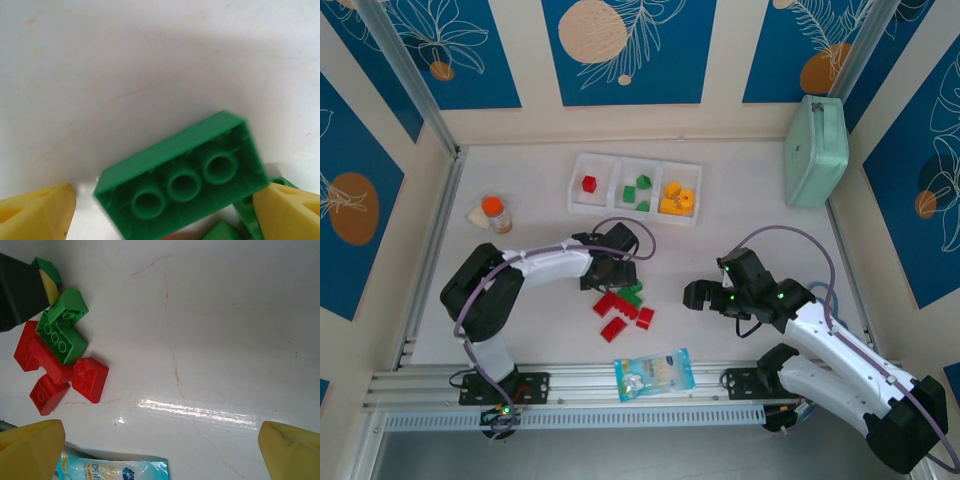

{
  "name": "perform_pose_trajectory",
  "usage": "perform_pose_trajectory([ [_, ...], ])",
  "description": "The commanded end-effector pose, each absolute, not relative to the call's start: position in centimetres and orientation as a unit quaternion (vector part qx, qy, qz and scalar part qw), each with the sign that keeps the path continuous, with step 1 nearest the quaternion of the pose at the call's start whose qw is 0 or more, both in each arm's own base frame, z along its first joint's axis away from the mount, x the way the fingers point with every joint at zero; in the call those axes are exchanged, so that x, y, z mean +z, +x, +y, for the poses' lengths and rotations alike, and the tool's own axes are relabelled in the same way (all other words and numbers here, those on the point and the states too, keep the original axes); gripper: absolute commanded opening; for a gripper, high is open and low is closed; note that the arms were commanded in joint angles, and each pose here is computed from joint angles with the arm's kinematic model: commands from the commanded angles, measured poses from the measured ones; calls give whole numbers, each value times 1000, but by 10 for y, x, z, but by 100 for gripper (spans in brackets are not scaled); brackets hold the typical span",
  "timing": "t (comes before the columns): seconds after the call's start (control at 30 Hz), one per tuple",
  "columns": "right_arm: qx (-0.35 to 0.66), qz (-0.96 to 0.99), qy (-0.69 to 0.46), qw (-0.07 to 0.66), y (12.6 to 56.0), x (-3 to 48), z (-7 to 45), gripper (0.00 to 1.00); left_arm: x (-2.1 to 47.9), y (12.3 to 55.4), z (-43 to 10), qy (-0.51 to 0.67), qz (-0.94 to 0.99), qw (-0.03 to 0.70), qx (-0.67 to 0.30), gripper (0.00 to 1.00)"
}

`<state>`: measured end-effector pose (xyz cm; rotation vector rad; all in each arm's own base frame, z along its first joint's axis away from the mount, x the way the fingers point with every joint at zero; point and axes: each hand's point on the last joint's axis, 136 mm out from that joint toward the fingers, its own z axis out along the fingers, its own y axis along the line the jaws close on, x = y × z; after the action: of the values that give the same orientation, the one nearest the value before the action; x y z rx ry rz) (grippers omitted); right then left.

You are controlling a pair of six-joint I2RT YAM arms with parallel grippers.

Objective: Sort the legos into containers by color
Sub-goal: Pick up the lego from the center of the table.

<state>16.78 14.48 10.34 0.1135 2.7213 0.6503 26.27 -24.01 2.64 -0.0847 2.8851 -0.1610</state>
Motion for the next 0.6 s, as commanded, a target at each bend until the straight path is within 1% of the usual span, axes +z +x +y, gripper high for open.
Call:
perform_pose_trajectory([
  [0.0,235,957,41,164,165,104,145,100,22,248,-219,-48,992,118,-22,91],
  [0.07,236,957,41,163,164,103,146,100,20,248,-223,-52,991,119,-29,90],
  [0.17,240,957,43,157,163,100,148,100,20,253,-230,-61,988,131,-47,83],
  [0.2,240,958,44,154,163,99,148,100,19,256,-233,-65,987,135,-55,83],
  [0.43,234,959,44,152,159,98,145,100,21,272,-257,-57,985,142,-80,83],
  [0.57,232,959,44,155,159,98,143,100,21,278,-263,-44,986,142,-72,83],
])
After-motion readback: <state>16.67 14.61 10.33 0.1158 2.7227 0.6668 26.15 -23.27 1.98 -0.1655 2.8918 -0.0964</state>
